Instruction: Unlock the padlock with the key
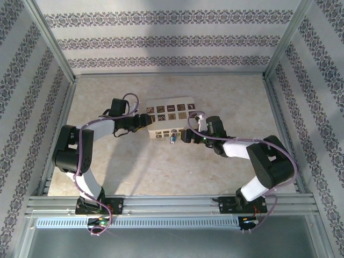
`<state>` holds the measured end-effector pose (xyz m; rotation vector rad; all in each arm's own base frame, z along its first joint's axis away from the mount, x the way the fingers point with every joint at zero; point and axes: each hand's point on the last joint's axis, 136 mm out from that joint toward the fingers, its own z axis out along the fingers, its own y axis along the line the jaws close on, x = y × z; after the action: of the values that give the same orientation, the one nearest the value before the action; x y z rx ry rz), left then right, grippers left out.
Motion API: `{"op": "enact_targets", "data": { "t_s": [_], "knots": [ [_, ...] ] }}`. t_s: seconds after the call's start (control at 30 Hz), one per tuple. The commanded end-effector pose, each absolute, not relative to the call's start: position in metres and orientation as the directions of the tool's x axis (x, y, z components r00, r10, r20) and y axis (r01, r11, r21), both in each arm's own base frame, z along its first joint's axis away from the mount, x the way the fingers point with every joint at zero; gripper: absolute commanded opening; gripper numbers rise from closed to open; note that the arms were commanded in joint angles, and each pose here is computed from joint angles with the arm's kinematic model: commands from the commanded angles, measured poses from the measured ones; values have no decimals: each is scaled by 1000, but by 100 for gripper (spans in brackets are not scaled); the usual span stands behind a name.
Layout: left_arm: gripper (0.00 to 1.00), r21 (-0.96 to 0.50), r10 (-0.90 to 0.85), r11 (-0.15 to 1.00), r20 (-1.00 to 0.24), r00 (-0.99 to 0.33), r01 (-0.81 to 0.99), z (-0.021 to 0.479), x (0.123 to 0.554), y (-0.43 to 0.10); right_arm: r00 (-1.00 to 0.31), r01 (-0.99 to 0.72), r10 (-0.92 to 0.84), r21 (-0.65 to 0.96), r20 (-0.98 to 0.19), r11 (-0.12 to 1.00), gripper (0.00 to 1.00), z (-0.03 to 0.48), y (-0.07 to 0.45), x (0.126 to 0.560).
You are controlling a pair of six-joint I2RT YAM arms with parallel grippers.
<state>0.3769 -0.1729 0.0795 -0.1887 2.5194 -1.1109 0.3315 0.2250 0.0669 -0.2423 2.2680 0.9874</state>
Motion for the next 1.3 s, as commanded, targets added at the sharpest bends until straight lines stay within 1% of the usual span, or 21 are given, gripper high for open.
{"op": "enact_targets", "data": {
  "t_s": [0.0, 0.2, 0.33, 0.43, 0.63, 0.73, 0.97, 1.27],
  "knots": [
    [63, -694, -295, 717, -216, -931, -66, 55, 353, -168, -723, -489, 73, 583, -687, 649, 81, 87, 235, 339],
    [62, -699, -321, 710, -215, -922, -84, 55, 344, -166, -744, -442, 98, 597, -661, 670, 79, 85, 235, 316],
    [62, -704, -332, 704, -214, -919, -90, 55, 341, -166, -748, -448, 86, 596, -658, 666, 75, 77, 248, 296],
    [62, -704, -333, 704, -215, -918, -91, 53, 340, -165, -748, -456, 90, 607, -657, 651, 70, 70, 259, 291],
    [62, -708, -336, 701, -216, -917, -90, 53, 340, -166, -736, -432, 112, 590, -668, 682, 64, 55, 272, 303],
    [62, -710, -337, 698, -216, -916, -89, 54, 341, -167, -739, -415, 132, 601, -661, 683, 62, 47, 275, 310],
    [62, -709, -336, 700, -225, -915, -83, 58, 342, -166, -752, -413, 127, 612, -647, 674, 52, 38, 283, 317],
    [62, -704, -339, 704, -224, -914, -88, 57, 342, -166, -767, -405, 114, 615, -631, 676, 39, 28, 283, 313]
  ]
}}
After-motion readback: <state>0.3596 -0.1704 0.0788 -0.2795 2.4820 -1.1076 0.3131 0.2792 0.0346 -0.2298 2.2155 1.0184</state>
